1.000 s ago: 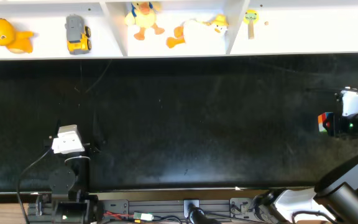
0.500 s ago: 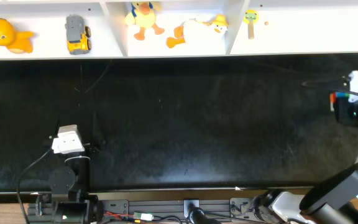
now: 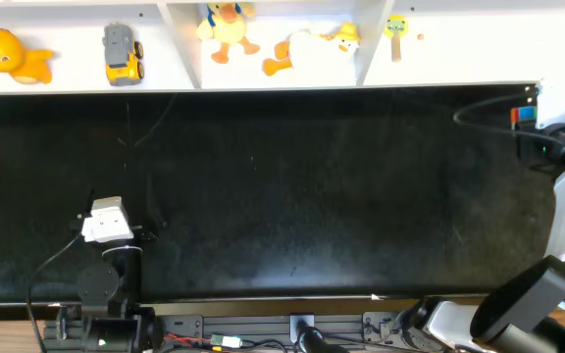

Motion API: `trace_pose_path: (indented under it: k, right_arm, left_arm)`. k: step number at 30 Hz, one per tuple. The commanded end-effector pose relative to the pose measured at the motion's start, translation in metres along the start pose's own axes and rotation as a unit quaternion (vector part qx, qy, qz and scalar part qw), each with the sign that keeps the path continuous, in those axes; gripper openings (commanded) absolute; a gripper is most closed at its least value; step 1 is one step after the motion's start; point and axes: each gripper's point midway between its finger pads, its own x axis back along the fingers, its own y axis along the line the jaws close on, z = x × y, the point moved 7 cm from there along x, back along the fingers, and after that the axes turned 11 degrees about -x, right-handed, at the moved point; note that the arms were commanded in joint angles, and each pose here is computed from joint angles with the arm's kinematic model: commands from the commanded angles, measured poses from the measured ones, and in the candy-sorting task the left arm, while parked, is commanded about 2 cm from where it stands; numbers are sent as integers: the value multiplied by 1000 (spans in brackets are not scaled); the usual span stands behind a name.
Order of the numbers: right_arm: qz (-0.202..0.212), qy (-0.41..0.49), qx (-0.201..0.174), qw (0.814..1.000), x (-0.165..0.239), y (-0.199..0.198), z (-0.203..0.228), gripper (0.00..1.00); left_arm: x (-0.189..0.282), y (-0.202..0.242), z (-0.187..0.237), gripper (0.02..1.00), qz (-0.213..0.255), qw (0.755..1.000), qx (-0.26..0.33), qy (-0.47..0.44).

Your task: Store Toys

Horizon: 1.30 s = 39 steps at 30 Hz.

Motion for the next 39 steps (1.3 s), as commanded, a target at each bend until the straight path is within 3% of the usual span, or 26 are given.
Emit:
trace_pose_path:
  k: [1,9,26,39]
  right_arm:
    - [20,-56,-15,998,20,-8,-31,404]
    - [29,-91,-19,995,26,-14,-51,397]
    - [-16,-104,-22,994,-2,17,-99,358]
    - [-36,-73,-37,996,-41,23,-98,362]
  left_arm:
    - [1,2,0,998,-9,1000,-10,-3]
    - [1,2,0,998,-9,1000,-10,-3]
    - [1,2,0,998,-9,1000,-10,-3]
    - [1,2,0,998,-9,1000,-10,-3]
